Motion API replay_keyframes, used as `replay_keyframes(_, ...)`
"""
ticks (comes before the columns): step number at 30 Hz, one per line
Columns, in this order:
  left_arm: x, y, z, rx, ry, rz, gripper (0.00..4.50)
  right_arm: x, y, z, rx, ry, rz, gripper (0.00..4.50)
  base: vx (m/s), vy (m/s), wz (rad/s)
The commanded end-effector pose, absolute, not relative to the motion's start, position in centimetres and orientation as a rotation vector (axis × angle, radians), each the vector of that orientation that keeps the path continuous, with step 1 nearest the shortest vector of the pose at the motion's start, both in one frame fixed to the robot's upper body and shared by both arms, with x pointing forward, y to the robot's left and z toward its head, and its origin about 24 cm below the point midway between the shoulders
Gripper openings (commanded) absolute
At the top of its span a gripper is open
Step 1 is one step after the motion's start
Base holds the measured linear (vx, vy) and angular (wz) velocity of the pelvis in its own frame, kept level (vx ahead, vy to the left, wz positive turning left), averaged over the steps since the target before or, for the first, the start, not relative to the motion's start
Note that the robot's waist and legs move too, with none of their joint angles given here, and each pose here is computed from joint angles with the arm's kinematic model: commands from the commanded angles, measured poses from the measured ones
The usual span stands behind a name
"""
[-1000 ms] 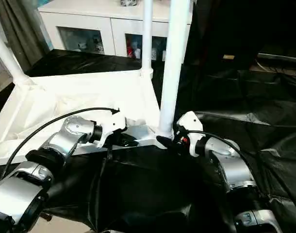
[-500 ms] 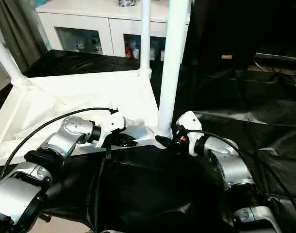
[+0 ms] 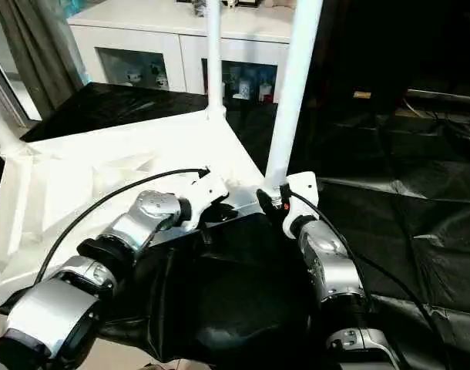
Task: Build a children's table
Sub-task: Rotate leg to tighten
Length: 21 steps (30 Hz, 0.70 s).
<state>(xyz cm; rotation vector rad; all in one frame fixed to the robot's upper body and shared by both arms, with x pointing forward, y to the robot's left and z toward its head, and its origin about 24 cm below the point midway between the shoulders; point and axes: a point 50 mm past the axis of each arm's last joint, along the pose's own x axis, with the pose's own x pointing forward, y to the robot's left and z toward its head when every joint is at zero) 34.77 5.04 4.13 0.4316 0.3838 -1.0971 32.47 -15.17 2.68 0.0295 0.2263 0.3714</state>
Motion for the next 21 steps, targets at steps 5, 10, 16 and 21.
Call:
replay_keyframes(5, 32.9, 4.0, 3.1, 0.394, 0.381, -1.290, 0.00, 30.9, -12.7, 3.1, 0.006, 0.225, 0.719, 3.87, 0.000, 0.000, 0.00)
replay_keyframes(10, 32.3, 5.9, 3.2, 0.422, 0.388, -1.419, 0.00, 30.3, -15.2, 3.9, -0.035, 0.236, 0.804, 3.87, 0.000, 0.000, 0.00)
replay_keyframes(16, 32.0, 8.7, 4.1, 0.418, 0.397, -1.549, 0.00, 29.1, -17.5, 4.9, -0.108, 0.295, 0.976, 3.87, 0.000, 0.000, 0.00)
replay_keyframes(21, 32.2, 10.1, 4.8, 0.397, 0.405, -1.563, 0.00, 28.0, -17.9, 4.9, -0.169, 0.348, 1.110, 3.87, 0.000, 0.000, 0.00)
